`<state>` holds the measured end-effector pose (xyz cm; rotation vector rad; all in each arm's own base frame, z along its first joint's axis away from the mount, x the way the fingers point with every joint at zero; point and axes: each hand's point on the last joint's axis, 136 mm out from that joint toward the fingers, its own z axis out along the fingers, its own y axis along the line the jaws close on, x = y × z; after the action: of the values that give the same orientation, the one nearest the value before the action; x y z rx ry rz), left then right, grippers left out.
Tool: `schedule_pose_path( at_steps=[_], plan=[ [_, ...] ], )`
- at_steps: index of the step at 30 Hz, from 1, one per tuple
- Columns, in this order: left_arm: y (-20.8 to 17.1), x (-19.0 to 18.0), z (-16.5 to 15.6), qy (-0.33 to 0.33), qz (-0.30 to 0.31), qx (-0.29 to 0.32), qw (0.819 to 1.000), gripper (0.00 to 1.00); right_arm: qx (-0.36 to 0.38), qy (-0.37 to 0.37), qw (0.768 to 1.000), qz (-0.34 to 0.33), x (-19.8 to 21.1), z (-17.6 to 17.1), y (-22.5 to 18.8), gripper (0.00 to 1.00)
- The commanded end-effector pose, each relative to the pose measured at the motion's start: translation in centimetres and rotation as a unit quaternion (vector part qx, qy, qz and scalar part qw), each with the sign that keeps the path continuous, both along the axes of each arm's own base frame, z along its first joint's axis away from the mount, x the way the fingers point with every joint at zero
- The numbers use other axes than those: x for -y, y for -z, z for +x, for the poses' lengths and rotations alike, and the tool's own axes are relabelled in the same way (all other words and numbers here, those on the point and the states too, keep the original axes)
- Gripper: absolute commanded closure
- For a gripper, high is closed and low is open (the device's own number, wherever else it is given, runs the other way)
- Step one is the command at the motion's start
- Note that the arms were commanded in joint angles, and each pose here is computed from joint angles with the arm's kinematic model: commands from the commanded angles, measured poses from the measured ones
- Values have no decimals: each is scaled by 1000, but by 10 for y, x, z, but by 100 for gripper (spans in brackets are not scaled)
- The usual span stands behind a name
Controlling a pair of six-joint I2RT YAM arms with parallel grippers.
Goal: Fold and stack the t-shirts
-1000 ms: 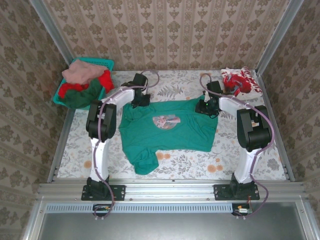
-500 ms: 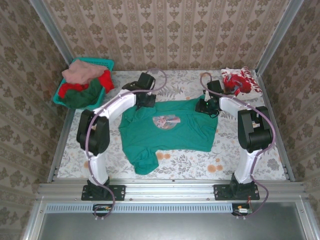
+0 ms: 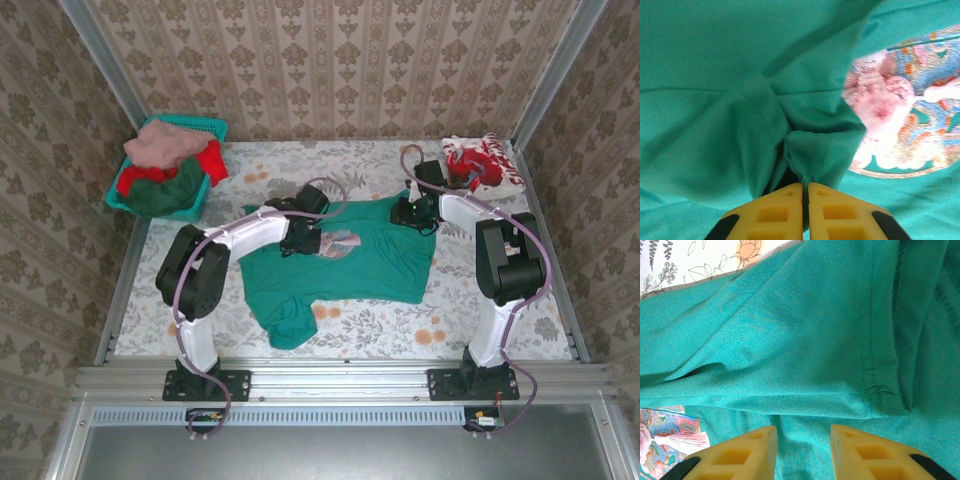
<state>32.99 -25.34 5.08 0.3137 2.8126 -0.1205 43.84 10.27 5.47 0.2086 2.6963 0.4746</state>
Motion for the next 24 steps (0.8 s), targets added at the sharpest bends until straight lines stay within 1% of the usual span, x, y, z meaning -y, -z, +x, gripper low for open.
schedule_pose_path(
  at_steps=[1,3,4,7,9,10,11,13,15,16,17,18,20,22,24],
  plan=[
    [-4,2,-13,-25,-24,-6,999,80,12,2,1000,6,1,-4,-17,65],
    [-14,6,-18,-25,-51,-2,998,67,16,2,1000,8,-1,-5,-22,65],
    [-18,7,-21,-23,-63,-2,998,66,18,3,1000,8,-3,-5,-25,65],
    [-32,8,-31,-20,-99,-2,995,55,33,-6,999,6,-19,-7,-41,65],
    [-43,3,-35,-20,-119,8,993,53,52,-19,998,-2,-35,-8,-56,65],
    [-49,-3,-34,-24,-127,17,991,50,58,-26,998,-2,-43,-9,-60,65],
    [-53,-11,-33,-30,-135,26,990,47,62,-34,997,-2,-51,-10,-64,65],
    [-60,-35,-18,-61,-150,46,986,41,70,-45,997,3,-67,-8,-67,65],
    [-59,-59,5,-92,-157,59,982,37,76,-63,995,12,-91,-6,-68,65],
    [-57,-64,15,-98,-156,60,981,37,76,-73,994,13,-102,-5,-68,65],
    [-52,-78,33,-115,-149,59,980,38,75,-85,993,12,-114,-4,-68,65],
    [-45,-79,43,-113,-138,49,983,39,74,-98,992,9,-126,-4,-66,65],
    [-32,-76,66,-105,-124,34,986,46,72,-112,991,7,-143,-4,-62,65],
    [-13,-72,80,-102,-125,5,987,52,67,-119,991,9,-152,-5,-56,66],
    [3,-68,85,-95,-122,-17,988,56,64,-121,991,11,-156,-7,-52,66]
  ],
)
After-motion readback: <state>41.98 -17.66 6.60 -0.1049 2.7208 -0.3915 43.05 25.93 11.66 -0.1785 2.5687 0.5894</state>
